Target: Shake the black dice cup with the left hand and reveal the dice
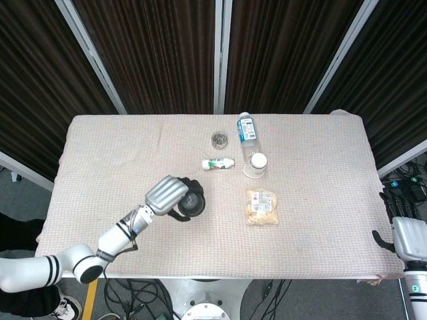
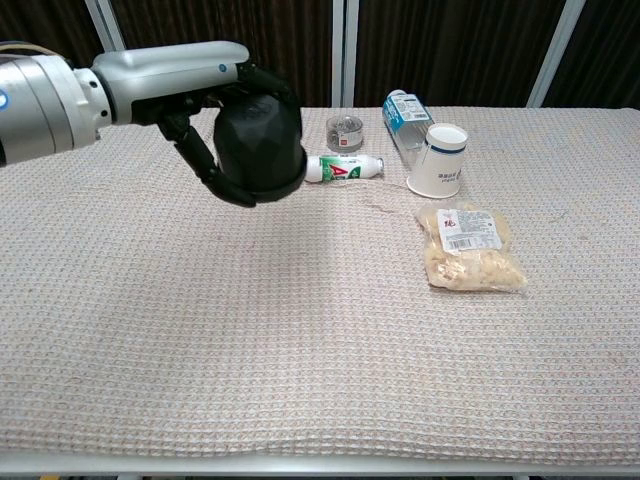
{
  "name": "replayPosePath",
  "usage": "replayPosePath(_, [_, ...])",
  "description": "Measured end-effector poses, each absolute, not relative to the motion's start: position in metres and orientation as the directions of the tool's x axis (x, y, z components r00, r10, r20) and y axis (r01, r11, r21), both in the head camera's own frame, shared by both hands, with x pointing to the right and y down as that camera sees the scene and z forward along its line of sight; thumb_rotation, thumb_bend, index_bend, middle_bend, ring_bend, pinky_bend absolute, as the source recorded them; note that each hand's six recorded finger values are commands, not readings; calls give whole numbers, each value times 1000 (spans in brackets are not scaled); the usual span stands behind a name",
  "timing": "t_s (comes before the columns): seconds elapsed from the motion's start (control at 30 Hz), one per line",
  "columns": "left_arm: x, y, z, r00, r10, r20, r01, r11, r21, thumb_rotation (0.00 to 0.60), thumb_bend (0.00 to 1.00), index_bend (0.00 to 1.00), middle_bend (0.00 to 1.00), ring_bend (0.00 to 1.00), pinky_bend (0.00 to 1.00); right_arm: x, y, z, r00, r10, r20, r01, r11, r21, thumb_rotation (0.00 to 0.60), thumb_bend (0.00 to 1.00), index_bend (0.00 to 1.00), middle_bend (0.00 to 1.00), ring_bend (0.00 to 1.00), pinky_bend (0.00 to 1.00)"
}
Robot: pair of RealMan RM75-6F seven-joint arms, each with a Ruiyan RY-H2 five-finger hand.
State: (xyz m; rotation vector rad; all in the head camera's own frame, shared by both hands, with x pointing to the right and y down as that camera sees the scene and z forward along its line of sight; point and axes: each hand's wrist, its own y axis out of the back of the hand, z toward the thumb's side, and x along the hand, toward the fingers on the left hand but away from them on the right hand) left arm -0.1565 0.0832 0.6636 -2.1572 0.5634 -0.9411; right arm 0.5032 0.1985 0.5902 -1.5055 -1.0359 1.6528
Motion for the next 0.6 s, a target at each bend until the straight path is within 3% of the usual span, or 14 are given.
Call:
replayPosePath(0.2, [-228, 15, 696, 401, -739, 541, -18, -597, -802, 600, 92, 439, 531, 459, 540, 504, 199, 592, -117, 875, -470, 38, -469, -882, 600, 195, 0, 1, 0, 0])
replayPosePath(0.33, [-254, 2, 706, 301, -752, 586, -28, -621, -783, 600, 92, 438, 523, 452, 535, 503, 199, 592, -115, 875, -470, 38, -469, -882, 600, 195, 0, 1, 0, 0])
replayPosePath(0.47, [-233, 19, 704, 358, -718, 597, -59, -656, -752, 600, 92, 438, 523, 452, 536, 502, 199, 591, -111, 877, -467, 37, -466, -884, 600, 196, 0, 1, 0, 0])
replayPosePath(0.6, [-179, 69, 686, 535, -619, 575, -96, -721, -686, 600, 92, 438, 523, 452, 536, 501, 200, 592, -111, 875, -471, 40, -469, -882, 600, 195, 0, 2, 0, 0])
